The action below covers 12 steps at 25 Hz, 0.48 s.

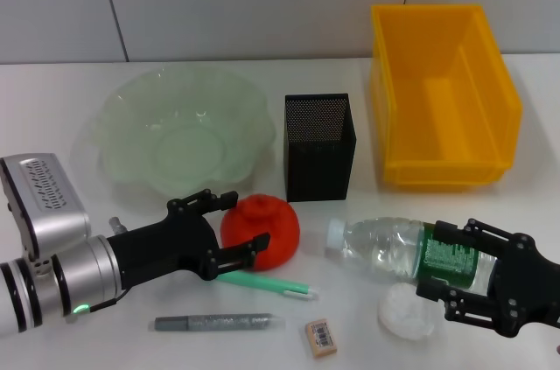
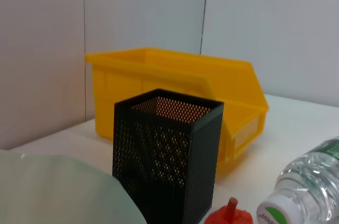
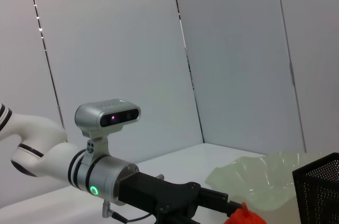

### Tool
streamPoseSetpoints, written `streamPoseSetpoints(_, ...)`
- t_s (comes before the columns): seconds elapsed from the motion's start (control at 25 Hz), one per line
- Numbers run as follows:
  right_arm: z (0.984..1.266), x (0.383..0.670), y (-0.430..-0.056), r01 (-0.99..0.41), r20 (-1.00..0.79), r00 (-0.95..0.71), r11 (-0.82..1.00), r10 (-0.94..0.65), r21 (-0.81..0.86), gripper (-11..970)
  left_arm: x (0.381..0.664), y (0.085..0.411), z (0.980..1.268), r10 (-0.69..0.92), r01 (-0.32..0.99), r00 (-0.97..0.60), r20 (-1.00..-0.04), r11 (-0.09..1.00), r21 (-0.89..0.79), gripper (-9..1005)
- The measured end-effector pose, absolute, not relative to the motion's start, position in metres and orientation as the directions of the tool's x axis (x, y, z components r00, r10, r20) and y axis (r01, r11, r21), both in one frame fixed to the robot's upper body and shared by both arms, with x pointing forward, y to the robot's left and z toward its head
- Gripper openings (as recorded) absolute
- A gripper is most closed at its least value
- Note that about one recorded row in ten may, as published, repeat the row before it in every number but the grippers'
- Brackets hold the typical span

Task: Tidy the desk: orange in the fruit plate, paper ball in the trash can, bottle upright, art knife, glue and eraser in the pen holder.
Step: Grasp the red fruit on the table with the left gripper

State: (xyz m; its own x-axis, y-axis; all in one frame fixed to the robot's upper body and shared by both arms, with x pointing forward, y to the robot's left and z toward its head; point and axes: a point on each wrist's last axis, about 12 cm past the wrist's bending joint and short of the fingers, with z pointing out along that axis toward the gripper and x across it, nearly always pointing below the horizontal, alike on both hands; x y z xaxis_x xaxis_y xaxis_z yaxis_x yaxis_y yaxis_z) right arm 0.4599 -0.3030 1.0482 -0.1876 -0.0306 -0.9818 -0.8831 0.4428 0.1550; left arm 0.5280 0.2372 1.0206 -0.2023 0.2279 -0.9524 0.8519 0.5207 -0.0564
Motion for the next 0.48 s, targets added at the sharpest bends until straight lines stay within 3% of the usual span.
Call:
streamPoseSetpoints(0.32,1.048,0.460,-0.303,-0.884,-0.982,-0.187,0.441,-0.029,0.155,790,0.536,0.230,1.019,0.253,0.845,-0.220,-0.942,0.531,-0.055,690)
streamPoseSetpoints(0.48,1.048,0.460,-0.303,-0.884,-0.982,-0.187,0.441,-0.028,0.156,790,0.539,0.227,1.018,0.261,0.844,-0.225,-0.939,0.534,-0.054,545)
